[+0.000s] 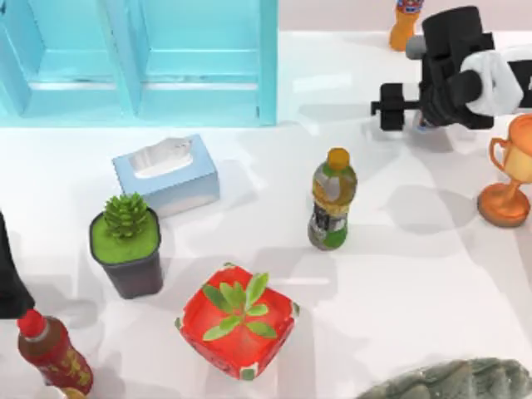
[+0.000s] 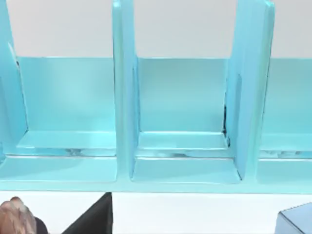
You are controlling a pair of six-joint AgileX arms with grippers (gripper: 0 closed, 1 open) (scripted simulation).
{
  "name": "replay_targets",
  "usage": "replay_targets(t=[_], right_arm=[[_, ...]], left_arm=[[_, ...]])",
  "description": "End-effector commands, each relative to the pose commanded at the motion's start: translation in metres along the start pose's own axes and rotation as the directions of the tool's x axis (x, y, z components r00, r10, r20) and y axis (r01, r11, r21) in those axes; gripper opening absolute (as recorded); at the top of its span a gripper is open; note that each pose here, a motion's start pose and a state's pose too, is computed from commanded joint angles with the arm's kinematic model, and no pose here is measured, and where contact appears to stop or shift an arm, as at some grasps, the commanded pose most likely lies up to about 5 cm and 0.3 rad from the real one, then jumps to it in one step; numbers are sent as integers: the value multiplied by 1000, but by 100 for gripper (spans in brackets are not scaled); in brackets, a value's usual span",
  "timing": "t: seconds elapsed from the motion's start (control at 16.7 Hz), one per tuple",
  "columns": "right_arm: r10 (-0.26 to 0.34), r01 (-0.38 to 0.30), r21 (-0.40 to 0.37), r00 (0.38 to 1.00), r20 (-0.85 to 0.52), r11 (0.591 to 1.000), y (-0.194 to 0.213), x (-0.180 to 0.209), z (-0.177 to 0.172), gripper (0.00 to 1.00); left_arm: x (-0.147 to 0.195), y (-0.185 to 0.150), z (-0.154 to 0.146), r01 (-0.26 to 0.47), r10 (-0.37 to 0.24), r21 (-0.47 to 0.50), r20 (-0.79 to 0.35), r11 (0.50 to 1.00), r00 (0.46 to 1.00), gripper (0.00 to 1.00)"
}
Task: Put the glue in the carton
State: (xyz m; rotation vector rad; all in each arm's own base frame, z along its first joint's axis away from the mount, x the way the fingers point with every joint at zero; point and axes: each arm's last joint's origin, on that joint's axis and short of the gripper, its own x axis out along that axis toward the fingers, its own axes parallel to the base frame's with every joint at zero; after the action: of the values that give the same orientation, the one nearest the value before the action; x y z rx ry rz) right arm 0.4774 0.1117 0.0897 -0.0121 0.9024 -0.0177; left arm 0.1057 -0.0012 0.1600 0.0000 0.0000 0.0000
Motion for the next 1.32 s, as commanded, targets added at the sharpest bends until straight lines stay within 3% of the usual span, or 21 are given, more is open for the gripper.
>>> replay_targets(t=[0.48,1.32], right_arm=[[0,0,0,1000,0,1000,0,0,0,2],[-2,2,-5,1000,-22,1000,1,-8,6,0]], left_arm=[[0,0,0,0,0,0,0,1000,1000,100],[0,0,0,0,0,0,0,1000,1000,100]])
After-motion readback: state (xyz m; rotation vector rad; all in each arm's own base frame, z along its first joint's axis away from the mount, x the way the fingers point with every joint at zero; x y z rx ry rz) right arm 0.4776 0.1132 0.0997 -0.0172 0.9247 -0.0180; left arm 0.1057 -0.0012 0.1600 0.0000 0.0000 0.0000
